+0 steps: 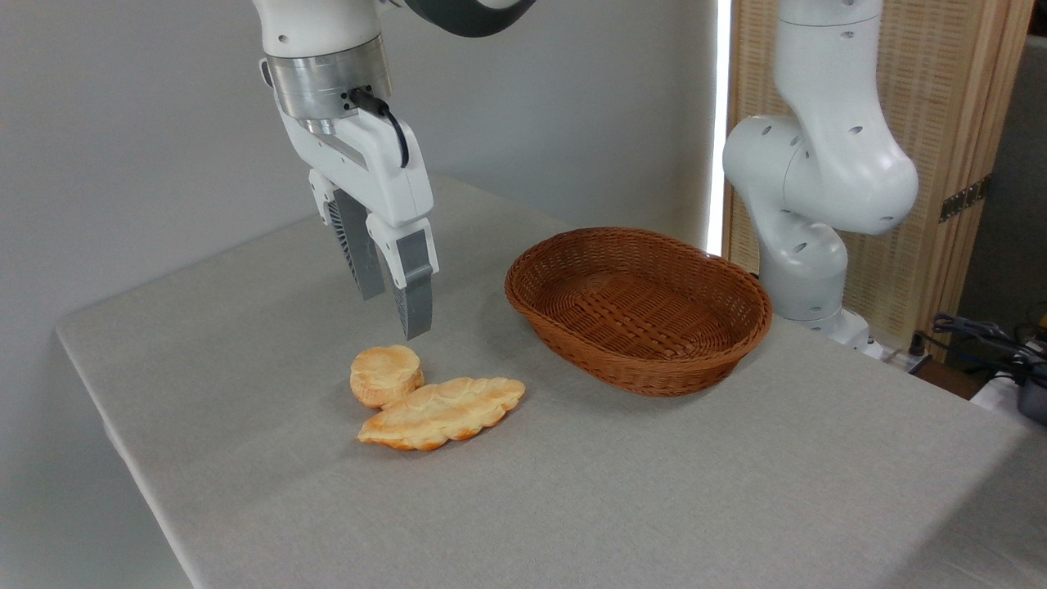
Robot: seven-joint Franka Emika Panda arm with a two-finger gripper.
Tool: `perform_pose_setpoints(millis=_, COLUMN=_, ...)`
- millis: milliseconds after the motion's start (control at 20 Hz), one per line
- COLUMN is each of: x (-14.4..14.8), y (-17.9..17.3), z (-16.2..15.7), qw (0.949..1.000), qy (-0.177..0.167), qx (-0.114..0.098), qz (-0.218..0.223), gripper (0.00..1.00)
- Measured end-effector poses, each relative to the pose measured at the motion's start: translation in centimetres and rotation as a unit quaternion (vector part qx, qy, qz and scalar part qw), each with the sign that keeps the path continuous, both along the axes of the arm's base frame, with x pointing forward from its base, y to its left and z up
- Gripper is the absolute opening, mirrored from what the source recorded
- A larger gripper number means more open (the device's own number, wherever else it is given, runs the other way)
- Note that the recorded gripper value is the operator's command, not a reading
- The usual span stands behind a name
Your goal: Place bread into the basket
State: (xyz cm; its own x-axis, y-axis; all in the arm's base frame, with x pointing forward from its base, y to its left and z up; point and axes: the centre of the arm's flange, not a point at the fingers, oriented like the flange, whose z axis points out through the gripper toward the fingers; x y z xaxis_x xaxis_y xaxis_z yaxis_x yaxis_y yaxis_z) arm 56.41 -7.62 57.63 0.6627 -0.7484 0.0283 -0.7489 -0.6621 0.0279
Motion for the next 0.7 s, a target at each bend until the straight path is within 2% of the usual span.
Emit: perform_pose_setpoints(millis=700, x=-0.07, y=-0.23, z=0.01, qw=1.0000, qy=0.001, qx=0.000, qz=-0.002, gripper=1.00)
